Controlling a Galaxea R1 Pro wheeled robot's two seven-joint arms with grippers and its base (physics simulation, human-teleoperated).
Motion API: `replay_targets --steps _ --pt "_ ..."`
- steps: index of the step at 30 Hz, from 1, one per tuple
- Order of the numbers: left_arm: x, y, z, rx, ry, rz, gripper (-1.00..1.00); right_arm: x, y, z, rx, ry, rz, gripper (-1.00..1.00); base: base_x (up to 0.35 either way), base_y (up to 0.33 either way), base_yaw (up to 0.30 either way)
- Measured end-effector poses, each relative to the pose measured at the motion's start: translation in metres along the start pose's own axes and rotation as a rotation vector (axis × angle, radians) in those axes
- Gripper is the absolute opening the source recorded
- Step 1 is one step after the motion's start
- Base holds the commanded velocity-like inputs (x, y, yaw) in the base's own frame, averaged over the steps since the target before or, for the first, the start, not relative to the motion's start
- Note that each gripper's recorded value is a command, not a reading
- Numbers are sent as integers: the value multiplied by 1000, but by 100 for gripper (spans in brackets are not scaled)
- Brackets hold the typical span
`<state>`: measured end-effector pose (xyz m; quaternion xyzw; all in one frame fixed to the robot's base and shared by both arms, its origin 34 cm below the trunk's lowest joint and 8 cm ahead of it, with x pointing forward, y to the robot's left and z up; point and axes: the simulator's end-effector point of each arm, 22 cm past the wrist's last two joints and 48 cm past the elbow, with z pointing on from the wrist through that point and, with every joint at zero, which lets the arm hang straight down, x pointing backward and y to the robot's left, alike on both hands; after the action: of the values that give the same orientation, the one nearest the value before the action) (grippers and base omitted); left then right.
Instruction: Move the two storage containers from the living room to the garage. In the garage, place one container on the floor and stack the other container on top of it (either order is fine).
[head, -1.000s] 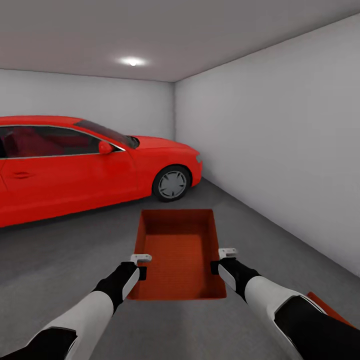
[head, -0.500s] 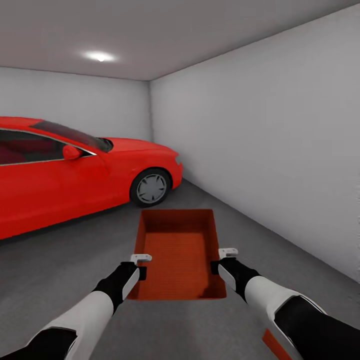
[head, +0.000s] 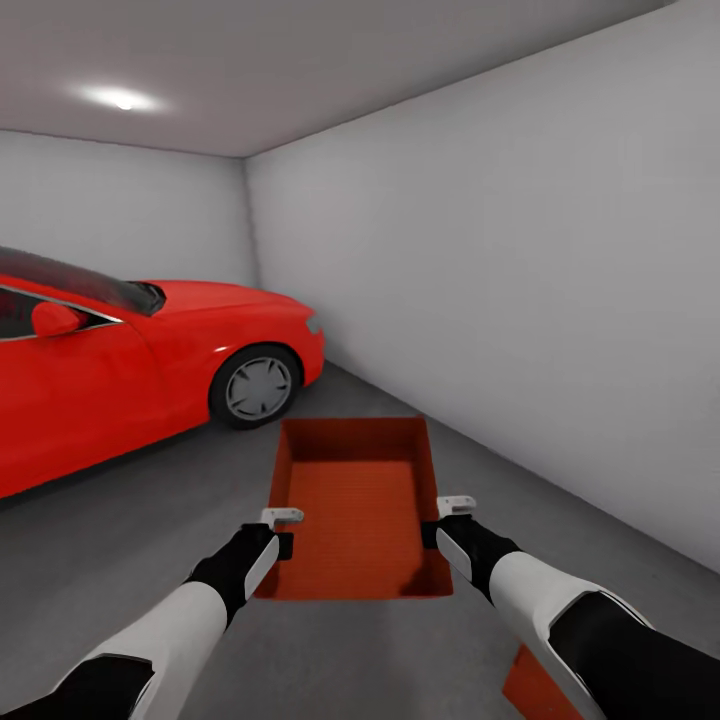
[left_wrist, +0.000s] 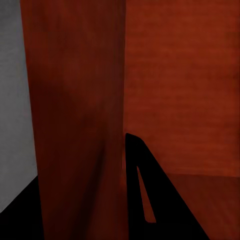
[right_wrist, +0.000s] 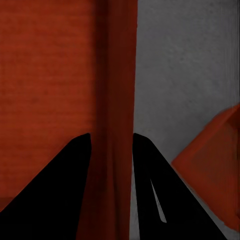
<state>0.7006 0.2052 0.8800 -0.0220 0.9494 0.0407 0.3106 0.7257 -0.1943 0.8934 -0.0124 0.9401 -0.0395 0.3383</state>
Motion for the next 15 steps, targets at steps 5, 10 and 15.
replay_targets --steps 5,10,15 --pt "-1 0 0 0 -2 0 -100 -1 0 0 -1 -2 -1 -100 92 0 -269" --pt "-1 0 0 -1 -3 0 -100 -1 0 0 -1 -2 -2 -100 10 0 -117" --pt "-2 0 0 0 -4 -1 -100 -1 0 0 -1 -3 -2 -100 1 0 -23"
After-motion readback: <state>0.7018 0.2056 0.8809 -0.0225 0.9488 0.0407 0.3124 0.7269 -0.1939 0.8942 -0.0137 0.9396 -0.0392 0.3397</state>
